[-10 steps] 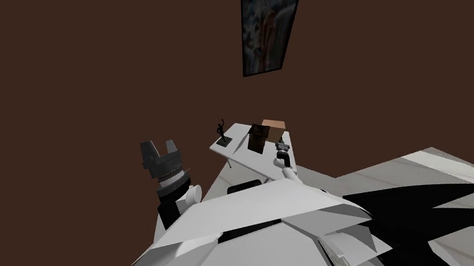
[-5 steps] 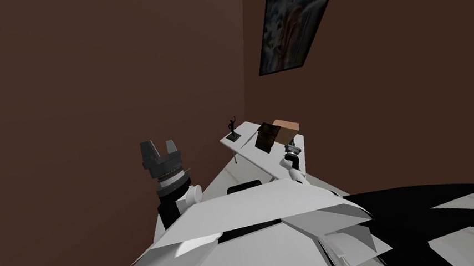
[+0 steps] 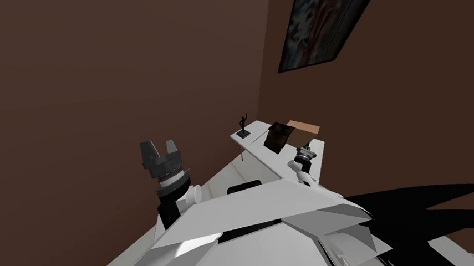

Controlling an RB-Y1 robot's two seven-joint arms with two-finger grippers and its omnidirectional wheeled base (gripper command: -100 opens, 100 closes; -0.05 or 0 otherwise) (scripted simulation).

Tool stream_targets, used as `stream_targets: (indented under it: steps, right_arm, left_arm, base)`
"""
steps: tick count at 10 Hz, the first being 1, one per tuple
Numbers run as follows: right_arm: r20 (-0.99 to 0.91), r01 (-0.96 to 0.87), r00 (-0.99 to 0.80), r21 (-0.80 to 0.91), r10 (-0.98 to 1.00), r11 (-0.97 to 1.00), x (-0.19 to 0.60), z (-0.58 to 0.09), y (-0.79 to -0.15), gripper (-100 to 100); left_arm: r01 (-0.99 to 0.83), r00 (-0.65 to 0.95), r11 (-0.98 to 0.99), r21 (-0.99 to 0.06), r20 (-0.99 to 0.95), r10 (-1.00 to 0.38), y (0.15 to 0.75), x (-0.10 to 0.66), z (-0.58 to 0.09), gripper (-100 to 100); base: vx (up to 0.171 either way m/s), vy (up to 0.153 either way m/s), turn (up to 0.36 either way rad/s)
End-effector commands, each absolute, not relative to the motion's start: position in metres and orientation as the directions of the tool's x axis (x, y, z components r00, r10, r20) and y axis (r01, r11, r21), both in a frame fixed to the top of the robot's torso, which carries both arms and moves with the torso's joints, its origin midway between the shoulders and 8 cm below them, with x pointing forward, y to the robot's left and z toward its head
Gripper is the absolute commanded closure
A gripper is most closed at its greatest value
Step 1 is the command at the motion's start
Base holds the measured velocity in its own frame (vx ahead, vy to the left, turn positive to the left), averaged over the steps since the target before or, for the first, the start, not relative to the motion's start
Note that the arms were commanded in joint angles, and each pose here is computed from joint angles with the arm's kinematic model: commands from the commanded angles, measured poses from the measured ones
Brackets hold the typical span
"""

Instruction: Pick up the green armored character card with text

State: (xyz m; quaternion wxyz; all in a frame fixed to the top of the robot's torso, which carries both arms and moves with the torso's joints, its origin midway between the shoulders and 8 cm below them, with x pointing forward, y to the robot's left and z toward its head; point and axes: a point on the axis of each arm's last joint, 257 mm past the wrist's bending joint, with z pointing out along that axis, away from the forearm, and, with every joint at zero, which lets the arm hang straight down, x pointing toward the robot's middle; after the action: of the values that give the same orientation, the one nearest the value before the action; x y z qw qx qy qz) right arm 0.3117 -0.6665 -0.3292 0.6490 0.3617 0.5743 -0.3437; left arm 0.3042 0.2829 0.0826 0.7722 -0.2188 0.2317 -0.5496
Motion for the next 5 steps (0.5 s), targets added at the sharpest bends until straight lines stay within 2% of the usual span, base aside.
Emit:
stream_targets:
  steps: [1, 3, 4, 5]
  right_arm:
    - [-0.994, 0.884, 0.107, 0.08, -0.034, 0.46, 0.294, -0.33, -0.682, 100]
    - [-0.993, 0.918, 0.109, 0.082, -0.046, 0.388, 0.263, -0.327, -0.706, 100]
    - [-0.993, 0.912, 0.106, 0.079, -0.046, 0.402, 0.267, -0.327, -0.701, 100]
    - [-0.993, 0.913, 0.107, 0.08, -0.046, 0.4, 0.266, -0.326, -0.701, 0]
  left_arm:
    - [0.747, 0.289, 0.3, -0.593, -0.117, -0.95, 0.283, 0.304, 0.083, 0]
    - [0.747, 0.288, 0.3, -0.593, -0.117, -0.95, 0.283, 0.304, 0.083, 0]
    - [0.747, 0.289, 0.3, -0.593, -0.117, -0.95, 0.283, 0.304, 0.083, 0]
    - [0.747, 0.289, 0.3, -0.593, -0.118, -0.95, 0.283, 0.304, 0.083, 0]
  base:
    - [-0.093, 0.035, 0.342]
    - [-0.107, 0.04, 0.395]
    - [-0.035, 0.013, 0.053]
    - [-0.008, 0.003, -0.01]
